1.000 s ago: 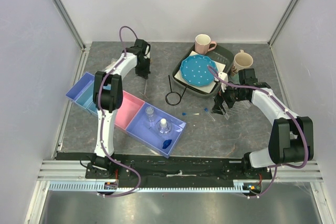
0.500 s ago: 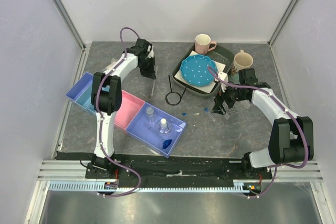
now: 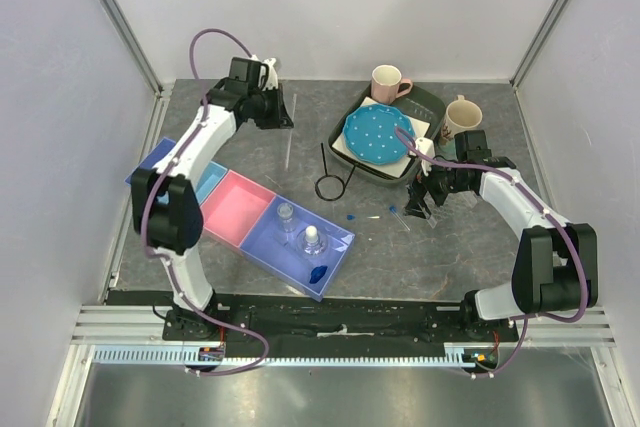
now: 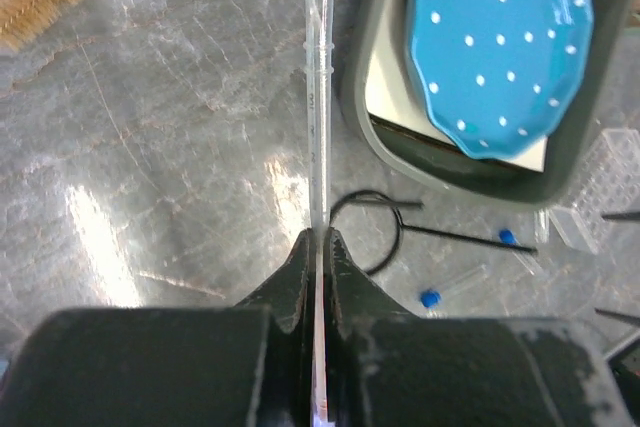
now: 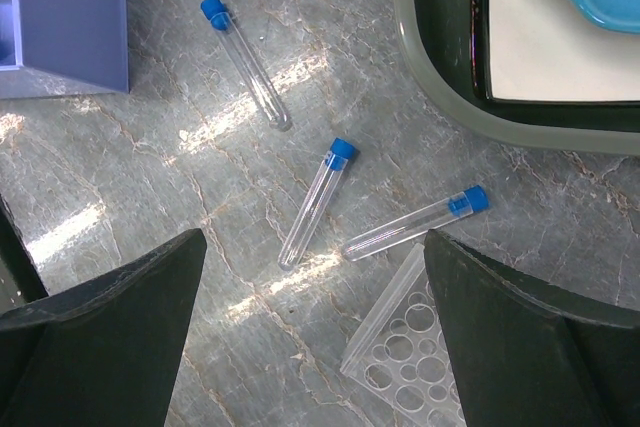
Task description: Organize the chemistry lab equipment
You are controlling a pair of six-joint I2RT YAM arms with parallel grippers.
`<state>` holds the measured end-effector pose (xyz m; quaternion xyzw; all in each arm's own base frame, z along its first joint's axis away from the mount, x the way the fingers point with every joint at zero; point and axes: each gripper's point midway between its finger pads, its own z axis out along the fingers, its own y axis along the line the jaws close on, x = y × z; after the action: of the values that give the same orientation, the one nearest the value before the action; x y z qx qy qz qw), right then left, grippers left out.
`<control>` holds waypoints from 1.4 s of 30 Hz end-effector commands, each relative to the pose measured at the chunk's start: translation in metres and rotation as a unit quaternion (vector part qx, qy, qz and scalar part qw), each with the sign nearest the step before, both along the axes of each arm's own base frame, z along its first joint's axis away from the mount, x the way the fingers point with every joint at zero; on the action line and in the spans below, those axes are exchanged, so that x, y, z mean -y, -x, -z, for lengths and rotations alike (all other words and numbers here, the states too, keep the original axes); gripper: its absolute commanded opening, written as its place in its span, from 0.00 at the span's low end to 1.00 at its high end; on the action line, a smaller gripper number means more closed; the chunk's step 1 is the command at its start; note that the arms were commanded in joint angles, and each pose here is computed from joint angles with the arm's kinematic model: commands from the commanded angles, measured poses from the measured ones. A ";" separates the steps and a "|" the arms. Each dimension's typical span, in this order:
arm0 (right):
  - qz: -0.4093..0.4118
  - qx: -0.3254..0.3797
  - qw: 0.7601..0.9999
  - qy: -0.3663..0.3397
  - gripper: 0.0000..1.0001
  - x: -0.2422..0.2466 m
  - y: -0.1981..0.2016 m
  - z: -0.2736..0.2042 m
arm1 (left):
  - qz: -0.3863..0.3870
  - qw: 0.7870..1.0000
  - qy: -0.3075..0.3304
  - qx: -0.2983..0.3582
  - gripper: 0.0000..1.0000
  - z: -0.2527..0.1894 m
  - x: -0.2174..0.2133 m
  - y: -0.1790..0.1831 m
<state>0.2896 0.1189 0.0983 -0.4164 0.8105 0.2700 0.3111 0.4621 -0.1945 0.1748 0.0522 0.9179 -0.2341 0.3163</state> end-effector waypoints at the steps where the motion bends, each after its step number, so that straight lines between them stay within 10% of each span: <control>1: -0.010 0.032 0.999 -0.003 0.98 -0.001 -0.008 -0.015 | -0.001 0.997 0.044 0.059 0.02 -0.058 -0.009 0.029; 18: -0.016 0.034 0.999 -0.017 0.98 -0.005 -0.005 -0.020 | -0.081 0.996 0.043 0.024 0.02 -0.027 -0.089 0.187; 42: -0.016 0.026 0.999 -0.012 0.98 -0.004 -0.005 -0.014 | -0.140 0.985 -0.023 -0.098 0.02 0.054 -0.135 0.191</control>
<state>0.2888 0.1200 0.1013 -0.4194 0.8067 0.2719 0.3152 0.2661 -0.0676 0.1257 -0.0970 0.9424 -0.1916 0.2564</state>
